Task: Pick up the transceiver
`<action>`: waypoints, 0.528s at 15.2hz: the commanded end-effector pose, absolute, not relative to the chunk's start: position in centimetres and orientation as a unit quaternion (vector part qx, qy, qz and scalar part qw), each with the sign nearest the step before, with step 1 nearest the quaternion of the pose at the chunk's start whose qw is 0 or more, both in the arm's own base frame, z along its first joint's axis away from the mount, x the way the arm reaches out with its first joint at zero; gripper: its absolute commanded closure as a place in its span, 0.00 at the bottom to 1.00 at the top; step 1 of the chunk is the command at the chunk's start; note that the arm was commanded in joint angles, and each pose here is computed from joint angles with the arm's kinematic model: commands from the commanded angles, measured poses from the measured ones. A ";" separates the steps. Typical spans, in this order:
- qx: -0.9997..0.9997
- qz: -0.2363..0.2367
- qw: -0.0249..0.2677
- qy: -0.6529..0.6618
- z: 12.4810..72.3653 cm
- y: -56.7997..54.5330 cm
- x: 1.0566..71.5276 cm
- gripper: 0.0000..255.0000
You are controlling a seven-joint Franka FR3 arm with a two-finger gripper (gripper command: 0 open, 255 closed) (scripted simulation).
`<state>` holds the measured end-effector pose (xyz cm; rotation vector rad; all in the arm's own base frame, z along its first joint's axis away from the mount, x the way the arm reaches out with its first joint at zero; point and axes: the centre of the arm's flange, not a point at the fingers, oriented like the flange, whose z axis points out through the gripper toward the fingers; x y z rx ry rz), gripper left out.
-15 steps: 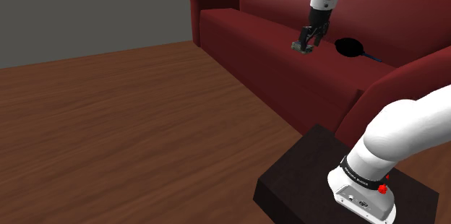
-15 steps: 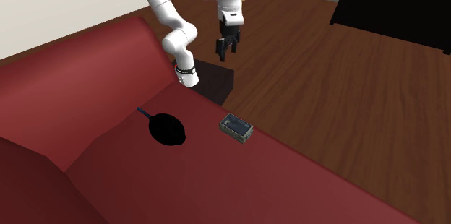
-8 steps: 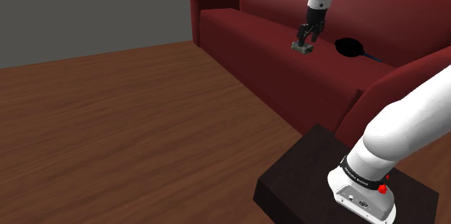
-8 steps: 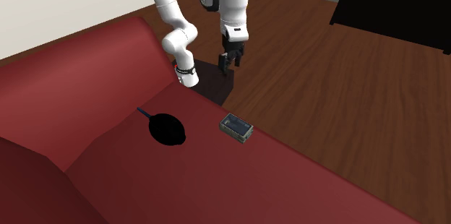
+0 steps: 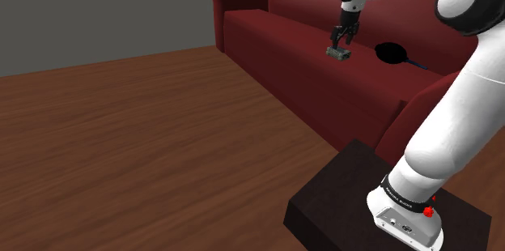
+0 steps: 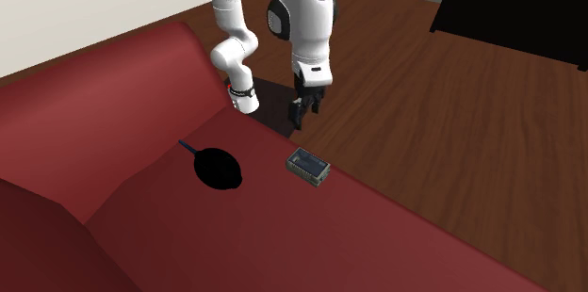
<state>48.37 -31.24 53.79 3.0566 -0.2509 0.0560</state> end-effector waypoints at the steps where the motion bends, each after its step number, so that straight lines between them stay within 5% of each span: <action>1: 0.996 0.019 0.038 -0.083 53.4 -33.7 49.9 0.00; 8: 0.995 0.022 0.039 -0.092 51.9 -41.5 54.5 0.00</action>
